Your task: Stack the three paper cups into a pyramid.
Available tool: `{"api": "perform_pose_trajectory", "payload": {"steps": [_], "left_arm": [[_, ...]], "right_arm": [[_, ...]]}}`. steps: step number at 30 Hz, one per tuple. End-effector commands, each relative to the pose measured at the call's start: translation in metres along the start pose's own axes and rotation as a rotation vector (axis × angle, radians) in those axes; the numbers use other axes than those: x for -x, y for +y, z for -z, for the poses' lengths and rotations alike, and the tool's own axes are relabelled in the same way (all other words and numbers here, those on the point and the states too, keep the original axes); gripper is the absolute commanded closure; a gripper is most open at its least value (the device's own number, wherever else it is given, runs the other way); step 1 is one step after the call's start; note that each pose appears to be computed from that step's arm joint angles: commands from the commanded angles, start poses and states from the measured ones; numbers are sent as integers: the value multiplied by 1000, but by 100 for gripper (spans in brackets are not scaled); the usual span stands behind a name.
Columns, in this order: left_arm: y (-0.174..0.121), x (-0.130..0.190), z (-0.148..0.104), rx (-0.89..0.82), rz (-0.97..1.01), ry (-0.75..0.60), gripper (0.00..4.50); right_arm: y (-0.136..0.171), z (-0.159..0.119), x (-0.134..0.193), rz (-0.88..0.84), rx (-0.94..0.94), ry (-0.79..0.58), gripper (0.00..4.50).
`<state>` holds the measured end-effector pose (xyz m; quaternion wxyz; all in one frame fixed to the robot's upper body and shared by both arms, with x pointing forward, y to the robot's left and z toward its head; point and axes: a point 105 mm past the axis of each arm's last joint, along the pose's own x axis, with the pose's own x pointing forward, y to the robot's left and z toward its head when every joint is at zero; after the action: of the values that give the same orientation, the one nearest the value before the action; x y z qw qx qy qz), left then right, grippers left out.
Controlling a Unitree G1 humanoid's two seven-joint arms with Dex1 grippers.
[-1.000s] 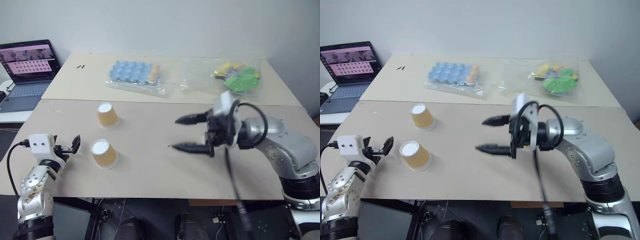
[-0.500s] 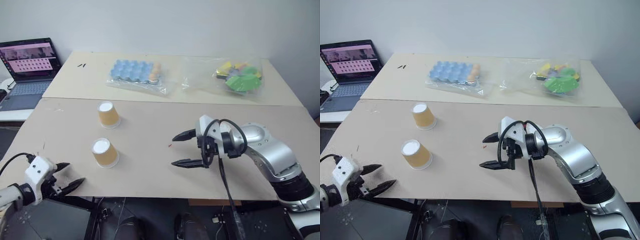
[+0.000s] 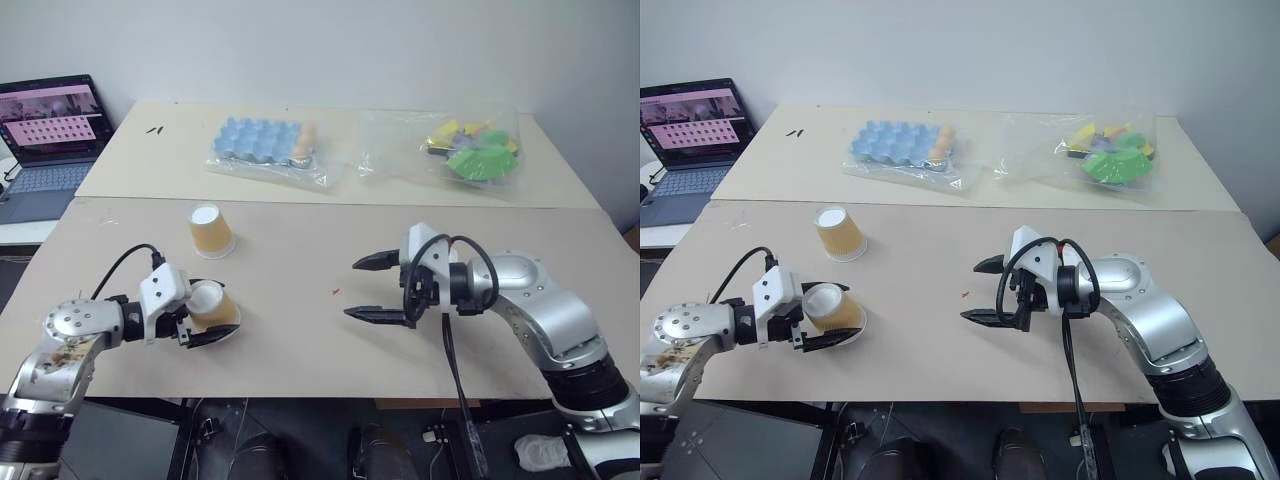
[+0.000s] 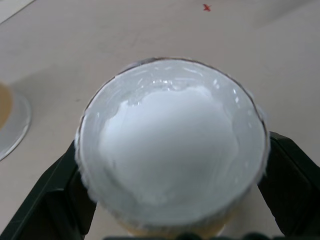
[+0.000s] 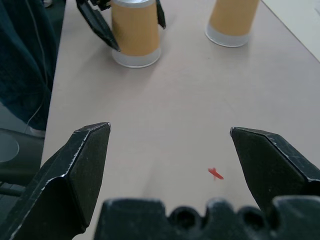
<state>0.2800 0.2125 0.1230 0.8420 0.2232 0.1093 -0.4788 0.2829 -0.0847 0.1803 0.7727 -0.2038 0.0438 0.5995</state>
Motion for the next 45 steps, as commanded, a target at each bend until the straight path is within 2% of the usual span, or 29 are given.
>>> {"api": "perform_pose_trajectory", "payload": {"steps": [1,9,12,15,17,21,24,30,32,37,43,45], "left_arm": [[7,-6,-11,-38,-3,-32,5],[16,-10,-19,-38,-37,-81,5],[21,-11,-24,-25,-61,-113,63],[20,-12,-23,-29,-61,-107,173],[18,-13,-24,-29,-57,-108,195],[17,-18,-31,-46,-50,-119,196],[16,-32,-46,-70,-21,-165,196],[8,-90,-100,-101,105,-304,196],[5,-107,-109,-103,140,-318,196],[-17,-159,-107,-152,238,-270,196],[-32,-175,-94,-152,289,-243,196],[-30,-175,-96,-140,284,-258,117]], "right_arm": [[-1,-15,7,36,49,-27,0],[-3,-12,10,67,43,-8,0],[-5,-13,9,78,37,-18,0],[-6,-13,7,83,37,-18,0],[-6,-13,7,84,36,-17,0],[-7,-11,6,82,27,-14,0],[-9,-8,5,90,25,-4,0],[-15,-7,3,123,22,-5,0],[-16,-7,3,129,22,-6,0],[-20,-8,5,160,16,-20,0],[-21,-10,8,179,19,-24,0],[-21,-10,8,183,19,-25,0]]}}
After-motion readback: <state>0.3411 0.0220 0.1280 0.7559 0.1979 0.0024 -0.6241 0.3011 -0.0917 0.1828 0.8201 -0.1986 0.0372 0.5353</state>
